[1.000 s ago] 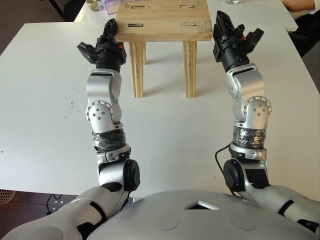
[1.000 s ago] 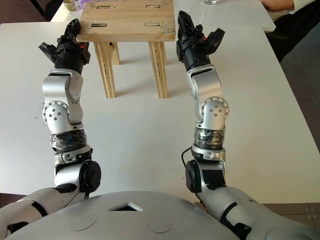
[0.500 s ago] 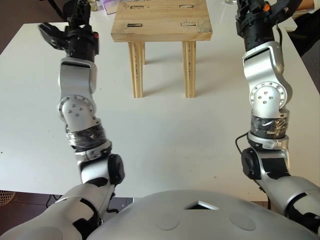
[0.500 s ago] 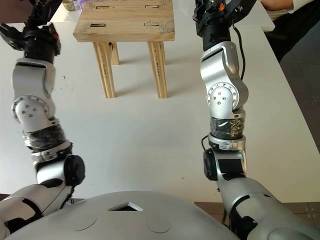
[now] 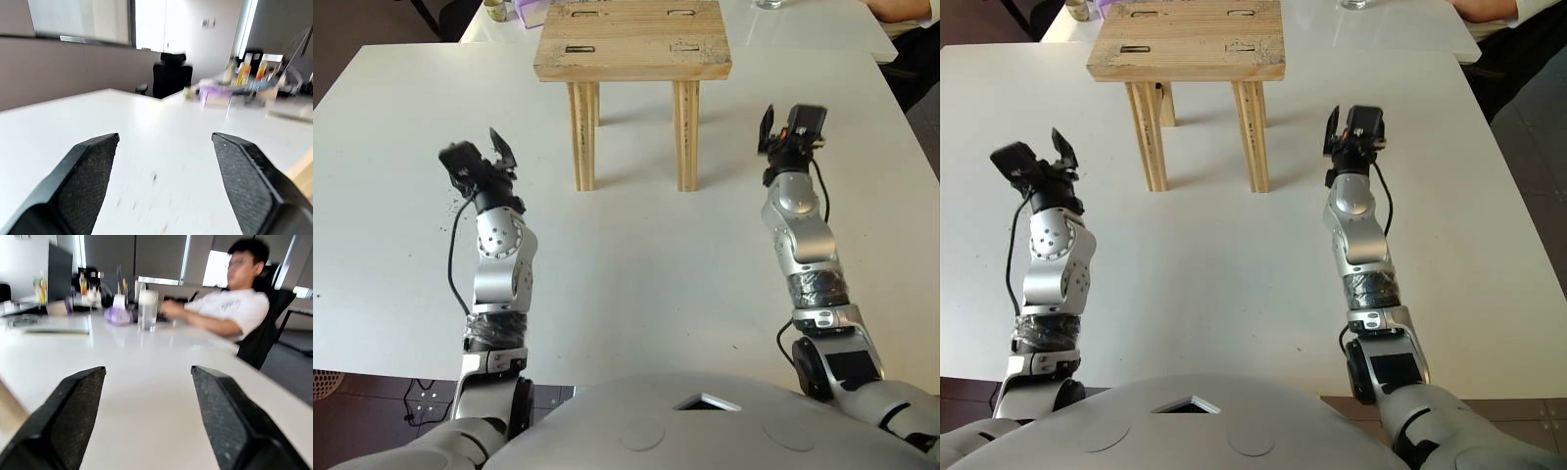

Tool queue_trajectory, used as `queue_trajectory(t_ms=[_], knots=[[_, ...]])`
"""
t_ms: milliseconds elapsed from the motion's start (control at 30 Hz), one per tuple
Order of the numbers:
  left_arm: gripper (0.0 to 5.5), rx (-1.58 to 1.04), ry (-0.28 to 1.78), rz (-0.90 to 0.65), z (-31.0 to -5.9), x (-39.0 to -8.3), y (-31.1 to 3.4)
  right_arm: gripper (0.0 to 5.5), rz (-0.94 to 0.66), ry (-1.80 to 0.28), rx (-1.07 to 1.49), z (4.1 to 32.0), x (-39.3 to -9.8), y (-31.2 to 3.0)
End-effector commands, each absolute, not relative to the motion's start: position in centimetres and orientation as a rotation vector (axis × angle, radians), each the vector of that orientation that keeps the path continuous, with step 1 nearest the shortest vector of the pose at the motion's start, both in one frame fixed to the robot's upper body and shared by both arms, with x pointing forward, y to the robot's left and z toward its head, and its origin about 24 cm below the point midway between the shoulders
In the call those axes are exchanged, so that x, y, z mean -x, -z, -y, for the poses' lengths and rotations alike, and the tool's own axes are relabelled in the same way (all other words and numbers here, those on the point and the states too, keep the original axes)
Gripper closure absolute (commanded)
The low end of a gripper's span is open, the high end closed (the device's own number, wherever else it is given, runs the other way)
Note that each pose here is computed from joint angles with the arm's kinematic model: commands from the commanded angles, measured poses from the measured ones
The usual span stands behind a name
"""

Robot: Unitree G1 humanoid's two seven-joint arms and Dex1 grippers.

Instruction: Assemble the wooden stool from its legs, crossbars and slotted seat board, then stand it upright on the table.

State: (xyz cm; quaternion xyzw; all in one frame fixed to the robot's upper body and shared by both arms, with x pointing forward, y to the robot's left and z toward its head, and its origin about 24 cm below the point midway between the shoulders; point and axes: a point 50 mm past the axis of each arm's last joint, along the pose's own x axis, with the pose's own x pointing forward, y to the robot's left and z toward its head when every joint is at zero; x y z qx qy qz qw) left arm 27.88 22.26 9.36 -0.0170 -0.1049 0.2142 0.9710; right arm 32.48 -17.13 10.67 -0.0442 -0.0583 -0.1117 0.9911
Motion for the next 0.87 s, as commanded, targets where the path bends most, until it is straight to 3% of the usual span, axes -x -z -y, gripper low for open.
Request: queue_trajectory(t_ms=[33, 200, 367, 633, 867], knots=[[1.98, 0.025, -0.352, 0.213, -20.7, -29.6, -8.9, 2.28, 0.125, 0.202, 0.065, 15.9, -33.5, -10.9], [1.98, 0.097, -0.289, 0.223, -18.9, -31.0, -9.0, 2.28, 0.119, 0.171, 0.072, 15.2, -33.8, -10.6], [1.98, 0.117, -0.341, 0.168, -19.7, -31.8, -7.9, 2.28, 0.075, 0.183, 0.079, 15.6, -34.0, -9.2], [1.98, 0.151, -0.335, 0.235, -18.8, -33.5, -10.9, 2.28, 0.159, 0.187, 0.068, 14.9, -34.9, -11.5], [1.98, 0.169, -0.366, 0.205, -17.9, -32.3, -9.9, 2.28, 0.093, 0.163, 0.147, 14.4, -33.8, -9.0]])
